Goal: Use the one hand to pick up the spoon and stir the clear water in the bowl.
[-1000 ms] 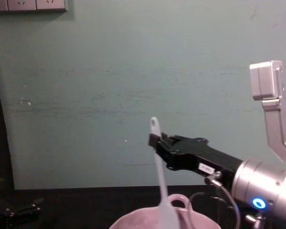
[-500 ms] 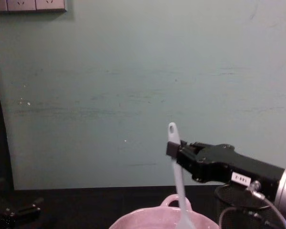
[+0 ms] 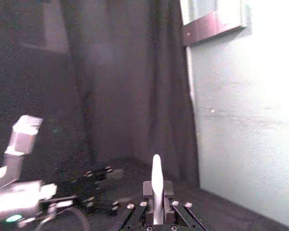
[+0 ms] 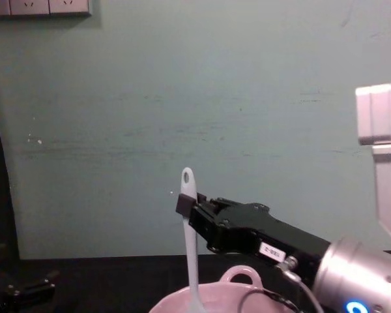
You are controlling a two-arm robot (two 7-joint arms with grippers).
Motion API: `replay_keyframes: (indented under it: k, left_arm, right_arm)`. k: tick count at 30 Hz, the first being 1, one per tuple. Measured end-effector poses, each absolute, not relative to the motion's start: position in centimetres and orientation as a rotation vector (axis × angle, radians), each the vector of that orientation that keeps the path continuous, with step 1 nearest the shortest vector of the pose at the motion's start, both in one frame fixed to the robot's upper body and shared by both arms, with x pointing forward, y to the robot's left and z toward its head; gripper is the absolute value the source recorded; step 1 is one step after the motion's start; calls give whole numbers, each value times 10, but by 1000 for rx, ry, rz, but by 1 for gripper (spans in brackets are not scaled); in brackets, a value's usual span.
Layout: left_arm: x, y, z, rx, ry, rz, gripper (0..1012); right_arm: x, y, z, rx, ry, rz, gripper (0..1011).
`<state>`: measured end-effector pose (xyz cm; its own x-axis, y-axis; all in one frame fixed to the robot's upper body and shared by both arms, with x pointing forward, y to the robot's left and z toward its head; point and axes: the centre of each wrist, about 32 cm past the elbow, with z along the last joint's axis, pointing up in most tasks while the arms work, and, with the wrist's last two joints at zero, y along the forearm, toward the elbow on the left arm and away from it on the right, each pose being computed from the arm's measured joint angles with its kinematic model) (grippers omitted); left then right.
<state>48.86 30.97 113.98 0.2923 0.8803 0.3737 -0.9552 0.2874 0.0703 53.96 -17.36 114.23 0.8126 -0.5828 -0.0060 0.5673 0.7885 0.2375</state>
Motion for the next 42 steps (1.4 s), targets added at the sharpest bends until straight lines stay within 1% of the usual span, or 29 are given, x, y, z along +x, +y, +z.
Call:
replay_keyframes:
  k: [2, 3, 5, 8, 12, 16, 21, 22, 25, 28, 31, 34, 42]
  left_arm:
    - [489, 310, 1140, 304, -285, 1248, 1011]
    - [489, 310, 1140, 305, -285, 1248, 1011]
    - [489, 310, 1140, 304, -285, 1248, 1011]
    - [489, 310, 1140, 304, -285, 1248, 1011]
    - [489, 310, 1140, 304, -285, 1248, 1011]
    - [489, 310, 1140, 304, -285, 1248, 1011]
    - [489, 310, 1140, 304, -285, 1248, 1011]
    - [489, 310, 1140, 304, -285, 1248, 1011]
    - [489, 310, 1140, 304, -285, 1248, 1011]
    - [489, 310, 1140, 304, -285, 1248, 1011]
    - [489, 310, 1140, 305, -285, 1248, 1011]
    - [489, 310, 1140, 304, -285, 1248, 1011]
    - [489, 310, 1140, 304, -285, 1248, 1011]
  right_arm:
    - [548, -169, 1140, 246, -88, -645, 125]
    - [548, -169, 1140, 246, -88, -645, 125]
    - [560, -167, 1136, 252, -124, -688, 125]
    - [568, -168, 1134, 249, -157, -723, 125]
    - [576, -177, 1135, 240, -218, -778, 125]
    - [577, -188, 1138, 229, -245, -804, 125]
    - [566, -210, 1146, 194, -233, -806, 125]
    - [566, -210, 1146, 194, -233, -806, 125]
    - [551, -219, 1150, 178, -175, -776, 124]
    - [543, -220, 1151, 177, -138, -751, 125]
    - [534, -218, 1152, 180, -90, -713, 125]
    - [527, -209, 1153, 188, -48, -662, 125]
    - [527, -187, 1153, 205, -32, -613, 124]
